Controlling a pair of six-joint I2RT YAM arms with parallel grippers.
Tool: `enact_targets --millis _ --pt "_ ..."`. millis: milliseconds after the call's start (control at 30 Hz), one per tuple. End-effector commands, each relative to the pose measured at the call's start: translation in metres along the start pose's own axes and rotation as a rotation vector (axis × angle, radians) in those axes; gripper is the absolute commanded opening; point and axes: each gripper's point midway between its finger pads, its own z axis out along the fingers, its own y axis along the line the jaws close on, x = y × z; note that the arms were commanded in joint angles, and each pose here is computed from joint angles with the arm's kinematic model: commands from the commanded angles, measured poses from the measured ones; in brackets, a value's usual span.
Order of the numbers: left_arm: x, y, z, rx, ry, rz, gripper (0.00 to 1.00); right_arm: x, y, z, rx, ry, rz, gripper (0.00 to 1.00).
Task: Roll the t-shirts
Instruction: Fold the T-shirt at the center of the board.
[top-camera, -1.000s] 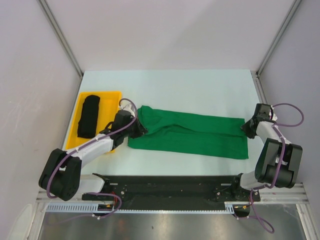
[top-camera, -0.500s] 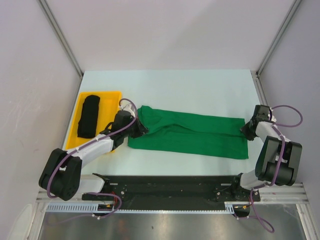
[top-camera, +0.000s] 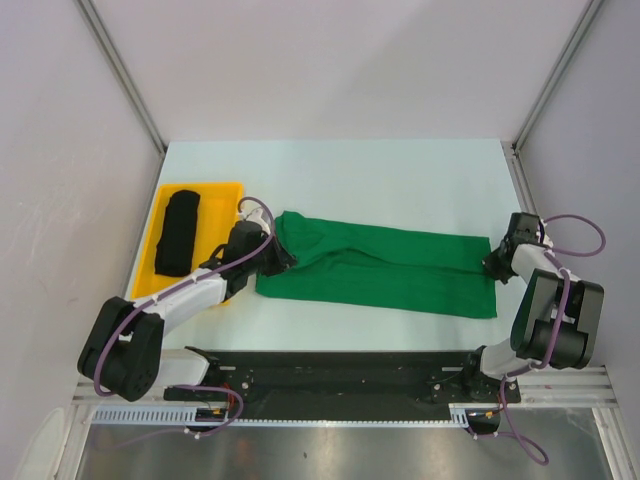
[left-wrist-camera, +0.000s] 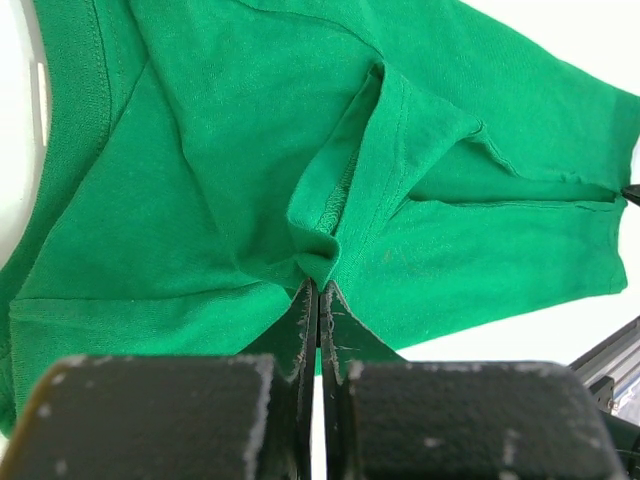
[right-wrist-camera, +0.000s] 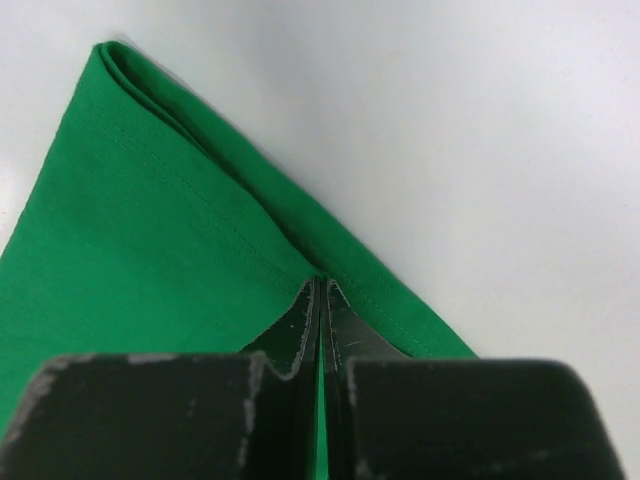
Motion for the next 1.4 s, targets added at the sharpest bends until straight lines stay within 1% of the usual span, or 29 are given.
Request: enact_targets --millis 0,133,267,367,733,967,1000,1033,1067,1100,1133,1167,1200,1267,1333,1367 --pt "-0.019 -0.018 -0.008 0.037 -0.053 0.007 0.0 -0.023 0.005 -0.013 -0.021 -0.074 0.009 0.0" --pt "-0.03 -0.023 -0.015 0.031 -0.088 0.016 0.0 -0.032 0.008 -0.018 -0.031 -0.09 0.014 0.0" --pt "-0.032 -0.019 -0.025 0.005 -0.11 0.011 0.0 -0.035 0.01 -0.02 -0.041 -0.094 0.015 0.0" --pt "-0.029 -0.017 -0.026 0.001 -0.101 0.015 0.0 -0.035 0.01 -0.02 -0.042 -0.089 0.01 0.0" --pt "-0.002 0.002 -0.02 -0.018 -0.049 -0.006 0.0 -0.033 0.003 -0.017 -0.018 -0.075 0.006 0.0" --pt "0.023 0.017 -0.008 -0.019 0.012 -0.034 0.0 -0.035 -0.001 -0.014 -0.004 -0.078 -0.005 0.0" --pt "0.026 0.017 -0.007 -0.015 0.02 -0.033 0.0 -0.034 0.0 -0.014 -0.008 -0.078 -0.014 0.04" --pt "0.029 0.018 -0.004 -0.012 0.028 -0.029 0.0 -0.035 0.001 -0.014 -0.016 -0.077 -0.014 0.07" --pt "0.036 0.019 -0.001 -0.012 0.064 -0.031 0.0 -0.035 0.003 -0.016 -0.022 -0.077 -0.017 0.1" --pt "0.038 0.019 0.001 -0.008 0.075 -0.03 0.0 -0.036 0.005 -0.019 -0.035 -0.085 -0.019 0.19" --pt "0.039 0.018 0.002 -0.001 0.081 -0.026 0.0 -0.037 0.009 -0.022 -0.048 -0.092 -0.029 0.24" --pt "0.042 0.016 0.003 0.012 0.095 -0.022 0.06 -0.038 0.013 -0.026 -0.067 -0.101 -0.037 0.34" --pt "0.042 0.015 0.002 0.014 0.096 -0.019 0.09 -0.041 0.021 -0.035 -0.099 -0.125 -0.05 0.38" --pt "0.036 0.01 -0.002 0.02 0.087 0.009 0.11 -0.044 0.038 -0.049 -0.171 -0.16 -0.081 0.43" --pt "0.025 0.003 -0.01 0.025 0.068 0.049 0.17 -0.038 0.071 -0.07 -0.289 -0.177 -0.136 0.46" --pt "0.024 0.004 -0.015 0.013 0.071 0.058 0.23 -0.039 0.089 -0.078 -0.353 -0.201 -0.162 0.48"
